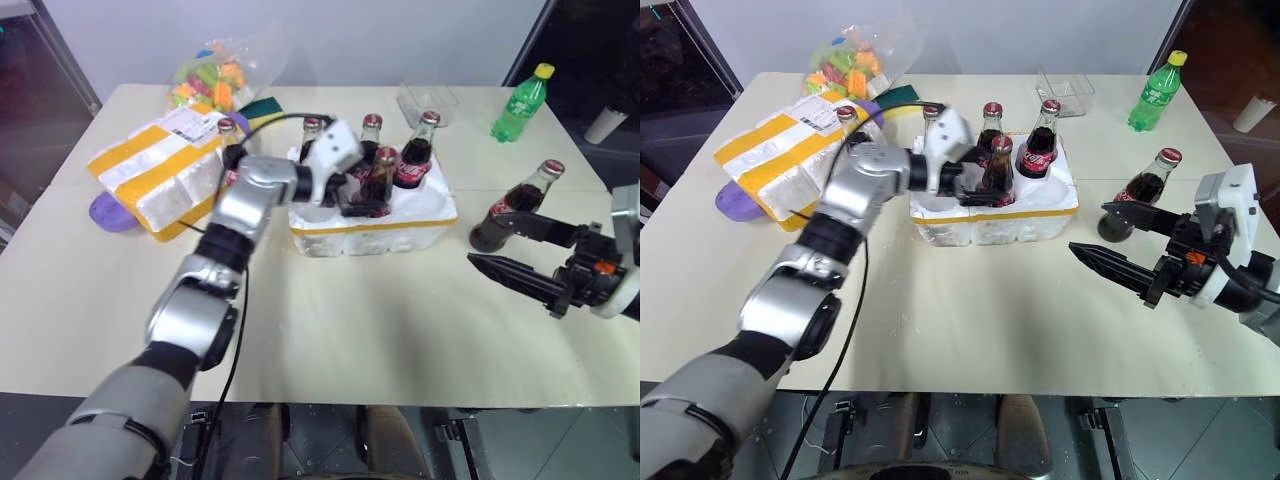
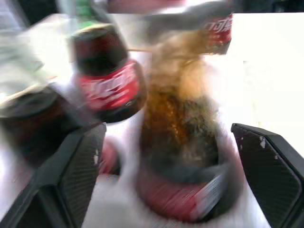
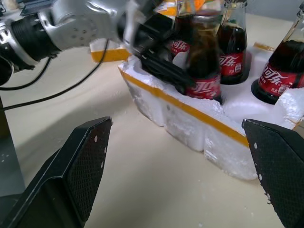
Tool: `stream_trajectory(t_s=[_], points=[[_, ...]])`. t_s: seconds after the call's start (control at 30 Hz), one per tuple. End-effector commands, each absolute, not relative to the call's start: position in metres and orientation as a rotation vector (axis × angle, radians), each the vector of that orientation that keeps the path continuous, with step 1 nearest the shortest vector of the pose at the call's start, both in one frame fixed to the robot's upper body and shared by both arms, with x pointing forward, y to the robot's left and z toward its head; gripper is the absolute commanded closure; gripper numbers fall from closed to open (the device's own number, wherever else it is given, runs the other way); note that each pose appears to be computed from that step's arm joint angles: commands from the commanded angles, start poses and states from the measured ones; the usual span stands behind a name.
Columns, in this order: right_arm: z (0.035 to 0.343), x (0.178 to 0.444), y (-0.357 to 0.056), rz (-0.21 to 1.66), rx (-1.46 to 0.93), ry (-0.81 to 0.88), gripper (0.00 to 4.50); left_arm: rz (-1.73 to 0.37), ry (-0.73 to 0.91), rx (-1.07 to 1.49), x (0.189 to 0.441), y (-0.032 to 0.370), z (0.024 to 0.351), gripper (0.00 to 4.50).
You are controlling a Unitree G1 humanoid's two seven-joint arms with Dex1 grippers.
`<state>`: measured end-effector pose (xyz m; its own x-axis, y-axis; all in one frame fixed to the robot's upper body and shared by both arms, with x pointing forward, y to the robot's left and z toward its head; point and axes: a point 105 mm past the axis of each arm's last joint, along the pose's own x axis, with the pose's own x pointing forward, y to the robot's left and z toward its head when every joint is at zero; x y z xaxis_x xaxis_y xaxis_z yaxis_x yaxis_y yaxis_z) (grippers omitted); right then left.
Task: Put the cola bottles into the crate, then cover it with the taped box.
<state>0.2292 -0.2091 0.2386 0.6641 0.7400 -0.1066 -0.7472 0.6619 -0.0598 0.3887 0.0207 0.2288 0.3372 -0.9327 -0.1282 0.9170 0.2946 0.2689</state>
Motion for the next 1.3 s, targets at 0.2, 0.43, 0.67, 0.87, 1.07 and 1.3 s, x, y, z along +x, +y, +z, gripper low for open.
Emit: stream_trajectory(t_s=[0.2,0.43,0.67,0.87,1.07,1.3], points=[[0.241,0.230,-0.208,0.873,-0.115,0.068,0.00,-1.062,-0.161,0.257,0.304,0.139,0.283,0.04],[0.249,0.241,-0.209,0.904,-0.132,0.067,0.00,-0.510,-0.013,0.239,0.351,0.205,0.246,0.04],[0.253,0.247,-0.204,0.929,-0.139,0.061,0.00,-0.463,0.021,0.200,0.391,0.181,0.225,0.04],[0.252,0.245,-0.202,0.928,-0.129,0.062,0.00,-0.454,0.052,0.205,0.423,0.172,0.209,0.04],[0.249,0.244,-0.206,0.895,-0.115,0.066,0.00,-0.453,0.071,0.205,0.451,0.155,0.201,0.04],[0.248,0.243,-0.207,0.871,-0.110,0.058,0.00,-0.478,0.078,0.192,0.464,0.144,0.199,0.91]])
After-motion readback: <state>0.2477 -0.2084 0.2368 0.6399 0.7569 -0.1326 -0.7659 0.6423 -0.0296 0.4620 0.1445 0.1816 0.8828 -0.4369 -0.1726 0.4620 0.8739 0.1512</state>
